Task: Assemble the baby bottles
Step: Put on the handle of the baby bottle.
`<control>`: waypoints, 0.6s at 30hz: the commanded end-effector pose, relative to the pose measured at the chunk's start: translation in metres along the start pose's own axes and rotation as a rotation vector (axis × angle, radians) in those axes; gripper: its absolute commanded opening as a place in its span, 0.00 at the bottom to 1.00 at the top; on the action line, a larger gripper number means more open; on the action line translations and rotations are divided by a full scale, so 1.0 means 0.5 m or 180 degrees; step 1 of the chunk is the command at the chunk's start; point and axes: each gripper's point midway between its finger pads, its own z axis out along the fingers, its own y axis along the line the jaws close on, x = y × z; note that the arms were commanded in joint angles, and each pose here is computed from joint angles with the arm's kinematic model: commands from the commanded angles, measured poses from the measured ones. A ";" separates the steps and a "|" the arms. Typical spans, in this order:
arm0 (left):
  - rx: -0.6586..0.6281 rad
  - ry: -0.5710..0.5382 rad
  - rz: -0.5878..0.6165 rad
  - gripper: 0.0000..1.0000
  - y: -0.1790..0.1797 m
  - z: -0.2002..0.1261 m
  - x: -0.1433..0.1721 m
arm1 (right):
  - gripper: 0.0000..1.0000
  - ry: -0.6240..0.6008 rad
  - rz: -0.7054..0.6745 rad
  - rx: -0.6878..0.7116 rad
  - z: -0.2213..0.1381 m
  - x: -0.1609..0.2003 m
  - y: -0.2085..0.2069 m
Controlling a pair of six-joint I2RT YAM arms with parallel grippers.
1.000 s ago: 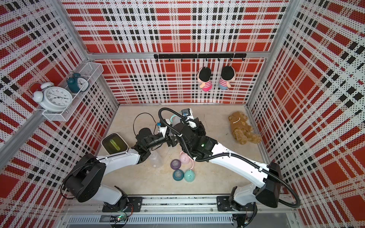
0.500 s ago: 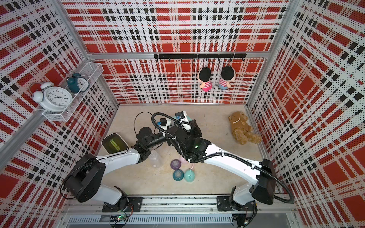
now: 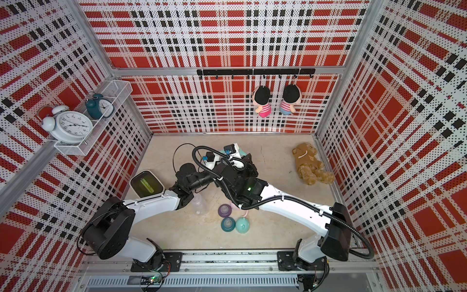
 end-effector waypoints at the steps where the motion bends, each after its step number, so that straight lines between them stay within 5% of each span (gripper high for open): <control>1: 0.0111 -0.0195 0.0184 0.00 -0.032 0.007 -0.048 | 0.00 0.0000 0.0026 -0.0163 -0.007 -0.007 0.012; 18: 0.0152 -0.0284 0.0102 0.00 -0.027 -0.011 -0.056 | 0.00 0.0004 0.0008 -0.0095 -0.005 -0.014 -0.028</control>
